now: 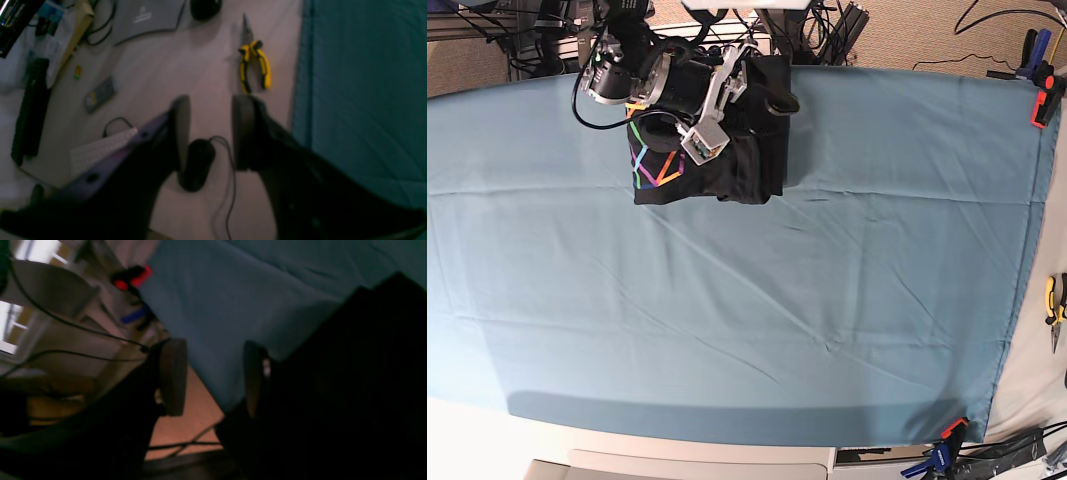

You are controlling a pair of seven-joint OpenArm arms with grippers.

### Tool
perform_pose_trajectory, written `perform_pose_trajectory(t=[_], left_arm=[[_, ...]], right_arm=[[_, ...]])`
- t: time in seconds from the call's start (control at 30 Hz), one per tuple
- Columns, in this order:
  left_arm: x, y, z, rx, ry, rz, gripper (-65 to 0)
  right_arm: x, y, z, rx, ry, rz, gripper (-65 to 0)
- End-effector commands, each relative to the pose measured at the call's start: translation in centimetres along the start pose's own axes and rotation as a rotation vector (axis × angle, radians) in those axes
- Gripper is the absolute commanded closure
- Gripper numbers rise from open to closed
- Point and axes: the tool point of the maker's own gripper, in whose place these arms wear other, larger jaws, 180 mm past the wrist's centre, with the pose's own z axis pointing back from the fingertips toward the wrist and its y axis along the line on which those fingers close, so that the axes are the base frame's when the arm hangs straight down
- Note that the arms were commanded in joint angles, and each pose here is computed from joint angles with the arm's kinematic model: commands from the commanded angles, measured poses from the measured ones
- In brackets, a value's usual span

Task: Fold the T-shirt properly
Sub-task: 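Fold the held end over onto the rest of the shirt with the right gripper, then press and tuck the folded edge with the right gripper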

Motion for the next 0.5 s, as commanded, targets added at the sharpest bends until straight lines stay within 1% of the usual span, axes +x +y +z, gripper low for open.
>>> perform_pose_trajectory(t=[0.0,0.03,0.07,0.17,0.2,0.3,0.4,0.43,0.47], left_arm=[[1.8,1.4,0.7,0.034,-0.053,-0.013,-22.3],[1.8,1.4,0.7,0.034,-0.053,-0.013,-22.3],[1.8,1.4,0.7,0.034,-0.052,-0.013,-22.3],[1.8,1.4,0.7,0.034,-0.051,-0.013,-22.3],[1.8,1.4,0.7,0.034,-0.051,-0.013,-22.3],[1.8,1.4,0.7,0.034,-0.052,-0.012,-22.3],[1.7,1.3,0.6,0.032,-0.051,-0.011,-22.3],[1.7,1.3,0.6,0.032,-0.050,-0.010,-22.3],[1.7,1.3,0.6,0.031,-0.051,-0.009,-22.3]], right_arm=[[1.9,0.8,0.3,0.023,-0.066,0.030,-26.9],[2.4,0.8,0.5,0.013,-0.075,0.048,-24.1],[3.0,0.5,0.9,-0.009,-0.084,0.072,-19.6],[4.8,-1.3,2.9,-0.138,-0.110,0.161,-1.4],[5.4,-2.1,3.9,-0.192,-0.122,0.186,0.0],[6.7,-5.3,7.5,-0.396,-0.138,0.251,0.0],[6.2,-11.5,13.4,-0.775,-0.130,0.122,0.0],[5.7,-12.8,15.3,-0.873,-0.119,0.092,0.0],[5.4,-13.6,16.8,-0.938,-0.117,0.068,0.0]])
